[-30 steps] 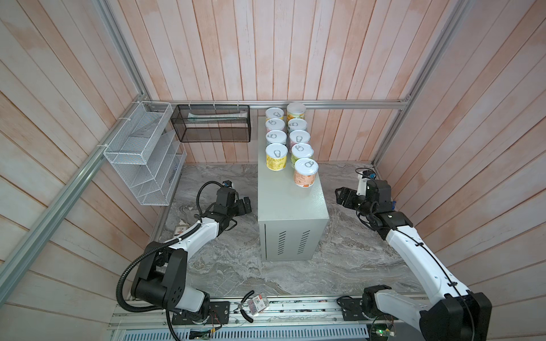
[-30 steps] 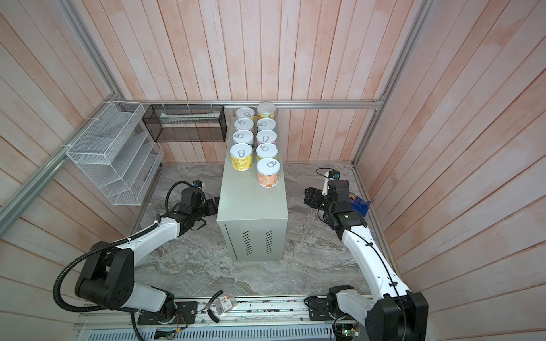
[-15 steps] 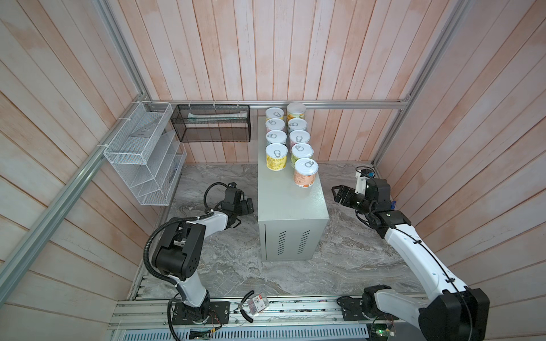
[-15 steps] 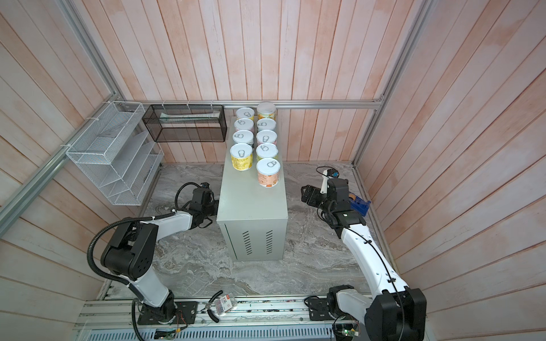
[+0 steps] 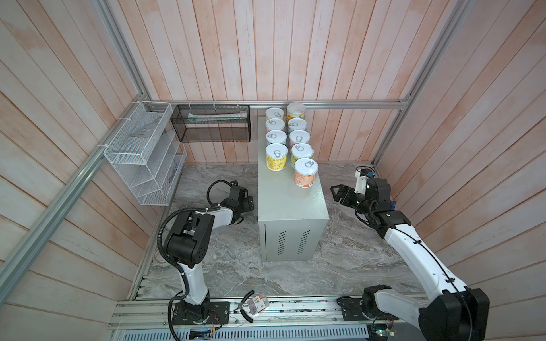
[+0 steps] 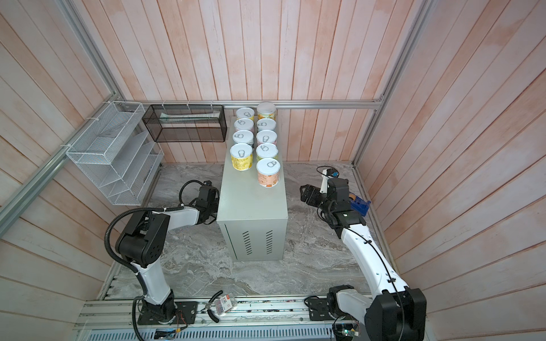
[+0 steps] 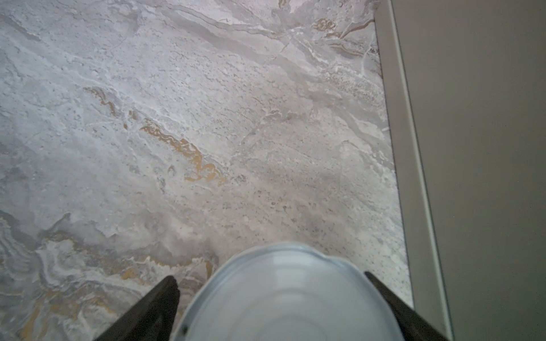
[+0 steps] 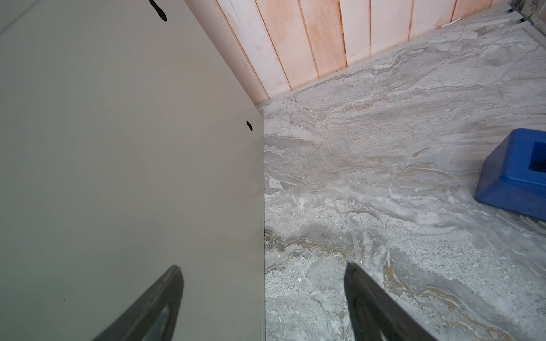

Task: Place and organize the canned foods onto the counter
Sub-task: 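Close the left gripper on the pale-blue floor can and lift it, then carry the pale-blue can with the left gripper up over the cabinet top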

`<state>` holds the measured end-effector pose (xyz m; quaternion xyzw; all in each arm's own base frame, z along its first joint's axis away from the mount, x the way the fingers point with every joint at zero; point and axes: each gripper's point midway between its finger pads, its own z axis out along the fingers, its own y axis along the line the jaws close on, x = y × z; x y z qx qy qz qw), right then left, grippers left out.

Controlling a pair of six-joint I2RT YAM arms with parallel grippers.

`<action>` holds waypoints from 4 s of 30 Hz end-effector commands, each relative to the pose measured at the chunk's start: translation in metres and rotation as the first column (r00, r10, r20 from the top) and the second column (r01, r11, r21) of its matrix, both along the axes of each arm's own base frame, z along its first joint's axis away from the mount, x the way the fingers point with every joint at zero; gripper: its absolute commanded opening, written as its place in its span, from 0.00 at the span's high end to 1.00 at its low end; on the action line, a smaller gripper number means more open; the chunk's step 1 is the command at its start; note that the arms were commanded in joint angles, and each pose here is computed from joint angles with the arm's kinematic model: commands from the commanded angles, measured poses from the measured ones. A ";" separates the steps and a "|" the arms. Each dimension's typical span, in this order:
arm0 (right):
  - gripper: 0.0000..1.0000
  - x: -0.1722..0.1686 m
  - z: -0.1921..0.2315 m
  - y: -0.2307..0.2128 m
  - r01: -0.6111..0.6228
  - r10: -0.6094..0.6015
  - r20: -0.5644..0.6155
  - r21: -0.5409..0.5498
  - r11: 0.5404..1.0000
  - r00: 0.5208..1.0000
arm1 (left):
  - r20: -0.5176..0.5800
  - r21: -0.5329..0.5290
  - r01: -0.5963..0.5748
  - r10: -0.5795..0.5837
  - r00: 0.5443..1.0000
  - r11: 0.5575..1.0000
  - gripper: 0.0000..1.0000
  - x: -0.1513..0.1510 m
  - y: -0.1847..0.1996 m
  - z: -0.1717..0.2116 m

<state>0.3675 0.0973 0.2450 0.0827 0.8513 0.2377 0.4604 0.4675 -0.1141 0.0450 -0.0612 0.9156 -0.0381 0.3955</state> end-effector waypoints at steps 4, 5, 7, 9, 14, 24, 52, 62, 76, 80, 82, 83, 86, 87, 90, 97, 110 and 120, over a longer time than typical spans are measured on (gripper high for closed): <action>0.16 0.000 0.001 0.000 -0.006 0.005 0.015 0.006 1.000 1.000 | -0.007 0.042 -0.013 0.013 1.000 0.999 0.06 0.007 -0.003 -0.003; 0.16 0.000 0.000 0.000 -0.006 0.006 0.013 0.005 1.000 1.000 | -0.006 0.044 -0.011 0.012 1.000 0.999 0.06 0.007 -0.003 -0.003; 0.16 0.000 -0.001 0.000 -0.006 0.006 0.014 0.004 1.000 1.000 | -0.011 0.049 -0.009 0.009 1.000 0.999 0.06 0.006 -0.005 -0.005; 0.16 0.000 -0.002 0.000 -0.008 0.008 0.012 0.004 1.000 1.000 | -0.019 0.055 -0.005 0.006 1.000 0.998 0.06 0.005 -0.006 -0.007; 0.16 -0.001 -0.004 -0.001 -0.006 0.006 0.009 -0.003 1.000 1.000 | -0.039 0.061 -0.022 0.025 0.999 0.998 0.06 0.005 -0.005 -0.011; 0.16 -0.002 -0.011 -0.002 -0.006 0.006 -0.001 -0.011 1.000 1.000 | -0.075 0.069 -0.029 0.034 0.997 0.997 0.28 0.007 -0.005 -0.020; 0.16 -0.008 -0.023 -0.010 0.008 -0.009 -0.021 -0.017 1.000 1.000 | 0.103 -0.054 0.095 -0.089 0.991 0.994 1.00 -0.115 0.003 0.185; 0.16 -0.014 -0.012 -0.012 0.005 -0.005 0.008 -0.013 1.000 1.000 | 0.203 -0.061 0.179 -0.164 0.965 0.982 1.00 -0.163 0.007 0.304; 0.16 -0.022 0.006 -0.012 -0.007 0.007 0.055 -0.001 1.000 0.998 | 0.341 -0.024 0.389 -0.358 0.869 0.921 1.00 -0.182 -0.065 0.386; 0.16 -0.024 0.010 -0.012 -0.006 0.006 0.064 -0.002 1.000 0.998 | 0.348 0.018 0.429 -0.408 0.844 0.903 1.00 -0.177 -0.091 0.393; 0.16 -0.025 0.011 -0.013 -0.005 0.005 0.069 -0.003 1.000 0.998 | 0.352 0.029 0.446 -0.427 0.833 0.895 1.00 -0.174 -0.102 0.395; 0.16 -0.026 0.011 -0.013 -0.005 0.005 0.069 -0.003 1.000 0.998 | 0.352 0.034 0.452 -0.434 0.829 0.891 1.00 -0.172 -0.106 0.395; 0.16 -0.026 0.012 -0.014 -0.002 0.003 0.073 -0.005 1.000 0.997 | 0.347 0.044 0.475 -0.459 0.818 0.879 1.00 -0.168 -0.119 0.395; 0.16 -0.027 0.013 -0.013 -0.003 0.003 0.075 -0.005 1.000 0.997 | 0.344 0.048 0.483 -0.468 0.814 0.874 1.00 -0.166 -0.124 0.394; 0.16 -0.027 0.013 -0.013 -0.005 0.005 0.078 -0.002 1.000 0.997 | 0.333 0.060 0.498 -0.488 0.807 0.865 1.00 -0.160 -0.134 0.390; 0.16 -0.025 0.012 -0.012 -0.010 0.010 0.075 0.006 1.000 0.997 | 0.301 0.063 0.530 -0.523 0.798 0.846 1.00 -0.149 -0.152 0.376; 0.16 -0.024 0.009 -0.009 -0.020 0.019 0.068 0.012 1.000 0.998 | 0.315 0.079 0.553 -0.547 0.776 0.830 0.08 -0.144 -0.162 0.373; 0.16 -0.023 0.011 -0.007 -0.033 0.031 0.069 0.023 0.999 0.997 | 0.394 0.097 0.550 -0.539 0.744 0.830 0.07 -0.149 -0.155 0.401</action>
